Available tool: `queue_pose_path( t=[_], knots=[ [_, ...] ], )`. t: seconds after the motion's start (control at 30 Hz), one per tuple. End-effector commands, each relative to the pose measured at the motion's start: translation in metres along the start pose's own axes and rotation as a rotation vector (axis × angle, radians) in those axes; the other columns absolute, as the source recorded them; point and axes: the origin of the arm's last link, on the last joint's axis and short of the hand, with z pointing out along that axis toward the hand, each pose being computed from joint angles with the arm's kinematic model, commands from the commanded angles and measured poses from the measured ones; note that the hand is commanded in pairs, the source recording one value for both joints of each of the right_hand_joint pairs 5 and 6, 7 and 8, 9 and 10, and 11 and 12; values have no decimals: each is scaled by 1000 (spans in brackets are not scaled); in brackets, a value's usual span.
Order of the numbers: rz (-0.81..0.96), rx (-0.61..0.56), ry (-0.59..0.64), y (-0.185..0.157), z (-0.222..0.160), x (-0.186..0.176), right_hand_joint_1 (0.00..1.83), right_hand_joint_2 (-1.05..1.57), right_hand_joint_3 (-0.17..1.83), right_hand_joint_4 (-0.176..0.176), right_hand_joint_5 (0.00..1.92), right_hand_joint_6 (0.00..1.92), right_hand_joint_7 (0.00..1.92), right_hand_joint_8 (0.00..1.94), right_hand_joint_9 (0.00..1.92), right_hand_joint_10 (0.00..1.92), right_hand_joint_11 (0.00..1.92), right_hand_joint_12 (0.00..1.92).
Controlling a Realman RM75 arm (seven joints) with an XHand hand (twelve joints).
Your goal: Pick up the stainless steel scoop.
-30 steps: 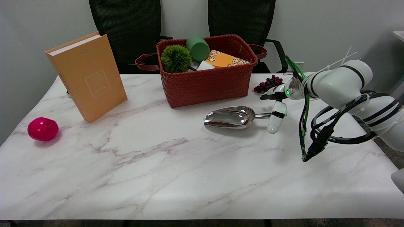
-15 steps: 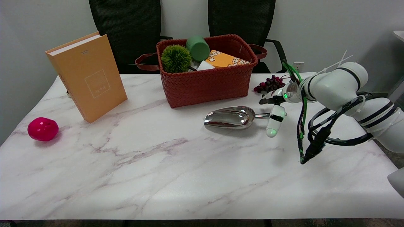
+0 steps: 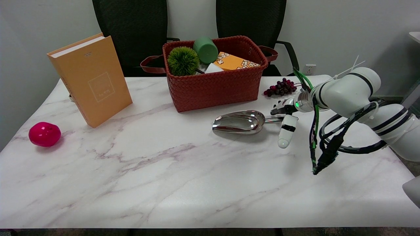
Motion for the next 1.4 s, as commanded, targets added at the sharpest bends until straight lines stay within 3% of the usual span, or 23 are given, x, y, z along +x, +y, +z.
queue_pose_path(
  t=[0.03,0.57,0.93,0.97,1.0,1.03,1.07,1.1,1.13,1.27,1.4],
  knots=[
    [-6,-1,-14,-2,-2,-2,1009,-700,555,0,17,17,0,0,0,0,0,0],
    [-5,2,-14,-4,-3,-2,1020,-707,561,0,6,6,0,0,0,0,0,0],
    [6,8,-15,-5,-2,-2,1006,-643,382,0,8,8,17,17,0,0,8,8],
    [7,9,-14,-6,-2,-2,1006,-640,376,0,11,11,65,65,7,7,111,111],
    [7,9,-14,-6,-2,-2,1007,-646,386,0,13,13,141,141,45,45,398,398],
    [7,10,-12,-6,-2,-1,1005,-656,414,0,14,14,204,204,103,103,554,554],
    [6,11,-10,-6,-3,-1,1002,-666,447,0,16,16,273,273,186,186,734,734],
    [6,12,-8,-6,-3,0,999,-678,504,0,20,20,386,386,375,375,1030,1030],
    [7,12,-6,-6,-3,0,997,-682,532,0,23,23,465,465,467,467,1147,1147],
    [6,11,-2,-6,-3,1,996,-647,579,0,39,39,894,894,920,920,1419,1419],
    [4,11,-3,-7,-3,0,994,-643,616,0,45,45,947,947,1004,1004,1476,1476]
  ],
)
